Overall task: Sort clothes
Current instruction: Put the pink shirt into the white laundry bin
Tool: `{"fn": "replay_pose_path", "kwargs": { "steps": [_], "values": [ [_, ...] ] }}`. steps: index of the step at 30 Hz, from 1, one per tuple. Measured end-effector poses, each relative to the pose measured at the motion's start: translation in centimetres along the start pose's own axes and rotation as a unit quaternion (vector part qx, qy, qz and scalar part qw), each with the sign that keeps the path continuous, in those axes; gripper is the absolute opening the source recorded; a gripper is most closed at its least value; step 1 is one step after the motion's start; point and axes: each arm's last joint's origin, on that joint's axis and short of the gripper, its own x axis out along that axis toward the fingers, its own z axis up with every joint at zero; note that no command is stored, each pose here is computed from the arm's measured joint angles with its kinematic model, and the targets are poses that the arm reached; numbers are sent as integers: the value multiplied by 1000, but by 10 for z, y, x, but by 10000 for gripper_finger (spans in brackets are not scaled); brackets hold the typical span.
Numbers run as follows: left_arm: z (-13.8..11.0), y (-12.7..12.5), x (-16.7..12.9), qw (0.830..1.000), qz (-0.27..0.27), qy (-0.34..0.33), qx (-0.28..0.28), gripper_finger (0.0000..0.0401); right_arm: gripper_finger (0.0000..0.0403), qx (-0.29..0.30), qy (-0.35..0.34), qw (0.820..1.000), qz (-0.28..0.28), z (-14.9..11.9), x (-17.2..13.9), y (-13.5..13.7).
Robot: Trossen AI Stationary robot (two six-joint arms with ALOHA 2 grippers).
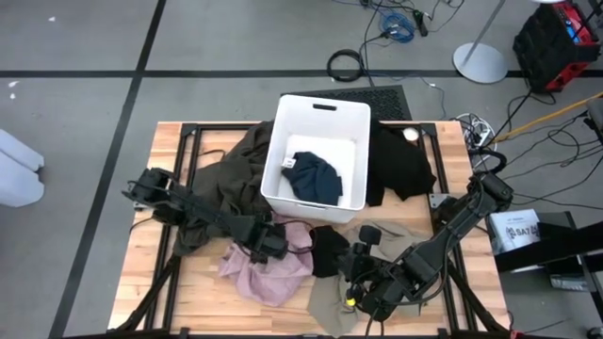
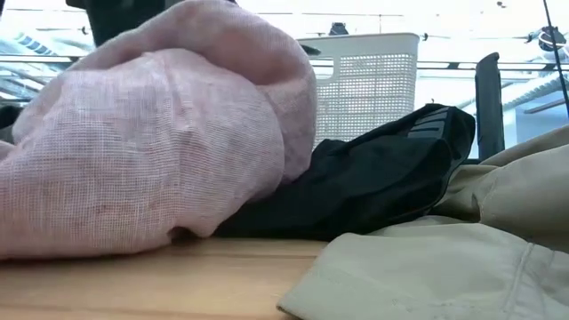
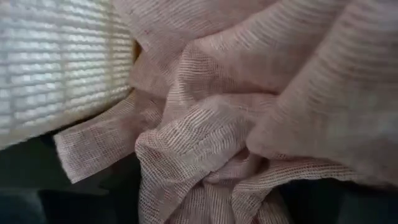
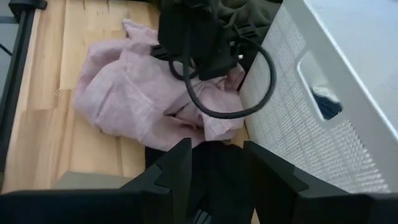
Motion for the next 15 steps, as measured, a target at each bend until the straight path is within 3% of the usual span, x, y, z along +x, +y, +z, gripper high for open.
{"fn": "replay_pose_path", "kwargs": {
  "steps": [4,8,11,15],
  "values": [
    [2,-6,6,1000,-20,-2,19,300,130,-2,3,1000,-2,-1,1,0],
    [12,-17,5,997,-60,-55,15,274,130,-1,6,1000,-4,-3,2,1],
    [13,-19,3,995,-78,-64,15,226,130,-2,7,1000,-5,-3,3,1],
    [19,-24,0,989,-119,-84,13,131,130,-3,7,1000,-5,-4,3,2]
  ]
}}
